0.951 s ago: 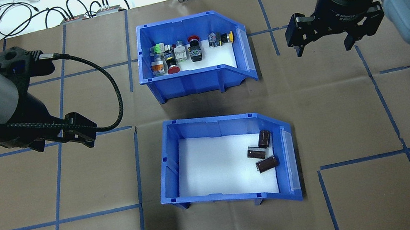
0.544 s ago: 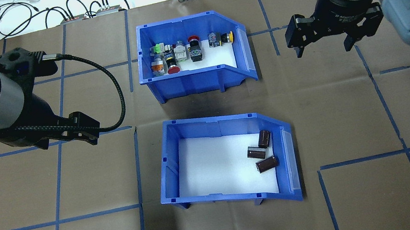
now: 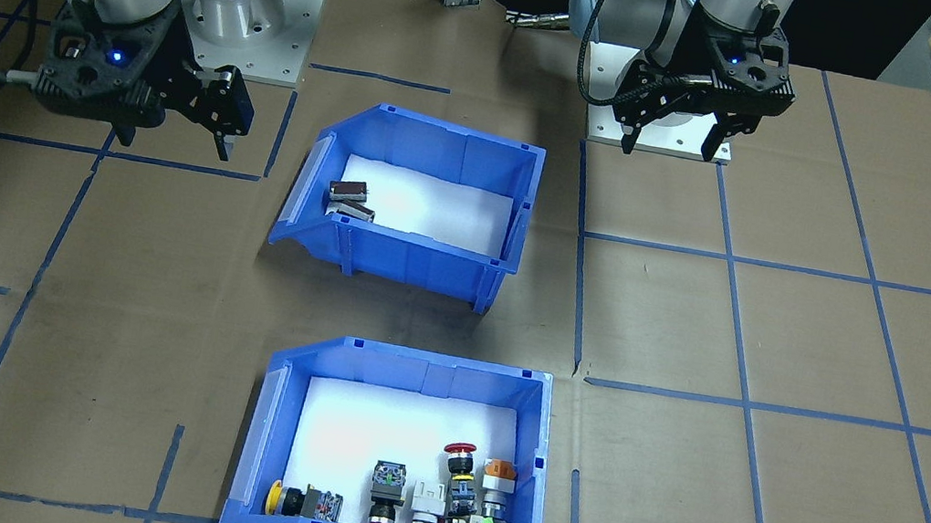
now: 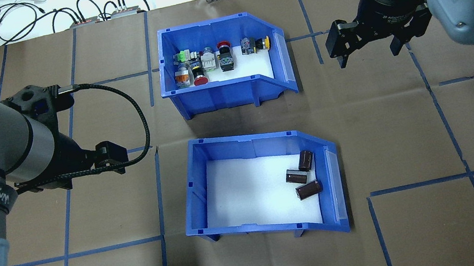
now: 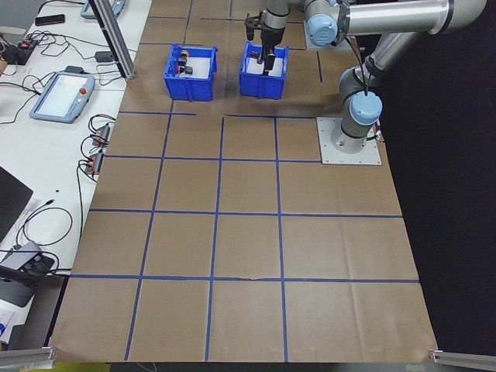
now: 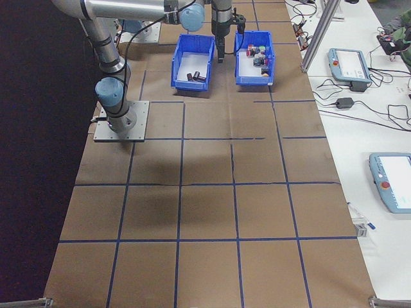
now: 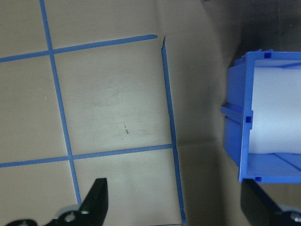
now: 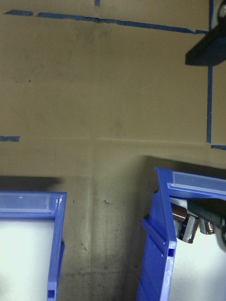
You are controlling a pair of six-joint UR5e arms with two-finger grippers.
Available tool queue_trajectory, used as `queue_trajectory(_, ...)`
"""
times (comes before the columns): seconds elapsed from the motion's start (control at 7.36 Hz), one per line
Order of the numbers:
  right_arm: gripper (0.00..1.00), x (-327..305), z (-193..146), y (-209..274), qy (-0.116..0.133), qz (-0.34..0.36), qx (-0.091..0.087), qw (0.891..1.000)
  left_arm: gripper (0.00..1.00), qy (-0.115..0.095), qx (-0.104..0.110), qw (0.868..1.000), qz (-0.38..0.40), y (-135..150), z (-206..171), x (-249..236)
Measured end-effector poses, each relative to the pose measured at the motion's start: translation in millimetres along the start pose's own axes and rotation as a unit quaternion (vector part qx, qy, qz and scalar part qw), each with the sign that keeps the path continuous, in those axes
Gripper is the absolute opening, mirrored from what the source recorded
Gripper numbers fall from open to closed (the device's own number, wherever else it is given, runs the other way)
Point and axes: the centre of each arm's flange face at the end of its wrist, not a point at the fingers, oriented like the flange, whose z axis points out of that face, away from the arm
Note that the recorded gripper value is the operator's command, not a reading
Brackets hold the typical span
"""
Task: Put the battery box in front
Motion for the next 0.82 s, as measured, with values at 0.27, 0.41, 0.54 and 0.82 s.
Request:
queue_trajectory(0.27, 1.00, -9.1, 12.4, -43.8, -0.005, -0.124, -0.003, 0.992, 0.99, 0.000, -0.020, 0.988, -0.150, 14.8, 19.5, 4.2)
queue_trajectory(0.41, 1.00, -21.0, 17.3, -66.1, -0.005, -0.204, 0.000, 0.979, 0.99, -0.003, -0.031, 0.970, -0.240, 27.2, 29.1, 9.8)
queue_trajectory(0.54, 1.00, -35.7, 21.0, -86.7, -0.004, -0.278, 0.006, 0.961, 0.99, -0.008, -0.040, 0.945, -0.325, 43.9, 37.1, 20.5)
queue_trajectory(0.82, 1.00, -90.6, 34.1, -124.1, 0.000, -0.397, 0.012, 0.918, 0.99, -0.018, -0.053, 0.893, -0.446, 85.9, 48.7, 59.4)
